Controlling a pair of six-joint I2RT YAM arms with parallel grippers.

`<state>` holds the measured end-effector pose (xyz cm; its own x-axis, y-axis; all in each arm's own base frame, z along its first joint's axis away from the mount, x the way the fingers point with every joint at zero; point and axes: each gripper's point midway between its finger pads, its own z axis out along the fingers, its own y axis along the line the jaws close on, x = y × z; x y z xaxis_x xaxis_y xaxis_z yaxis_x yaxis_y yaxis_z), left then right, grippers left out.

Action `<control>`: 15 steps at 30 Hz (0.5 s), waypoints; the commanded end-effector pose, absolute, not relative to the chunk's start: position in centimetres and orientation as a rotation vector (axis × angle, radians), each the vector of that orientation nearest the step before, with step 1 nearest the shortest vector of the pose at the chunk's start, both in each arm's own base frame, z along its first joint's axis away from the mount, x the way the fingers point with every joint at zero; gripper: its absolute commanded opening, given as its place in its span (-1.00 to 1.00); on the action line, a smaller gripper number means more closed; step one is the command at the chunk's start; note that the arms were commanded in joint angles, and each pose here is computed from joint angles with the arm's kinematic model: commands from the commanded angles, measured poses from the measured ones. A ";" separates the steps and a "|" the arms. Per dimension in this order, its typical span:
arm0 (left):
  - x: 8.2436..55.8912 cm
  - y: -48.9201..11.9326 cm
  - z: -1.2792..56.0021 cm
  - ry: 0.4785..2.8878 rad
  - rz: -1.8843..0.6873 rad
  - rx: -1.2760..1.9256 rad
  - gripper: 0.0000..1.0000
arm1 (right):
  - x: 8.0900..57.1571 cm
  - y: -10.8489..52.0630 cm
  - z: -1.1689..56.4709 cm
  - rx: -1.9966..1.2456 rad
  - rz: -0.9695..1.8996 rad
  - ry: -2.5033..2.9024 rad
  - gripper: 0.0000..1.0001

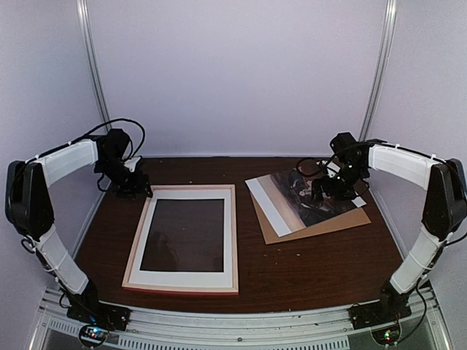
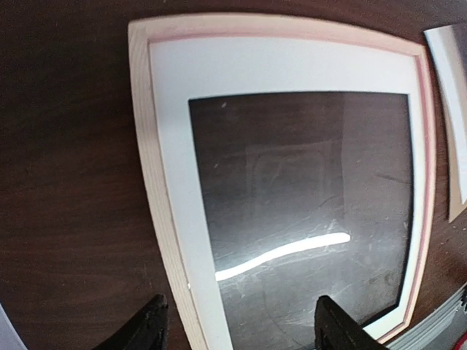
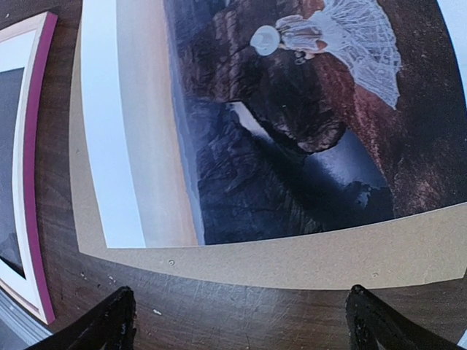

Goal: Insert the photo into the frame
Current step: Adjust the backboard at the center of the board.

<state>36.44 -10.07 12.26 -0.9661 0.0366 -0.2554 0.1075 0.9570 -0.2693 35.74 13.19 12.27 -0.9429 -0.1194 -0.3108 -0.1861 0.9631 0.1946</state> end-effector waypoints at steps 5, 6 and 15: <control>36.7 -15.4 19.7 2.519 -0.599 0.287 0.57 | 38.6 6.6 13.1 0.128 0.201 2.657 0.99; 36.2 -16.2 20.3 2.497 -0.618 0.319 0.64 | 39.0 5.6 13.0 0.175 0.198 2.640 0.99; 33.6 -22.1 22.7 2.416 -0.866 0.441 0.95 | 42.4 -1.3 11.6 0.483 0.217 2.556 0.99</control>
<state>34.33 -19.47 21.05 -0.8278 0.1324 -0.5451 0.4074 0.8099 -0.4220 40.10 0.81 11.80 -0.8454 0.3001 -0.4419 0.2270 0.9507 0.2113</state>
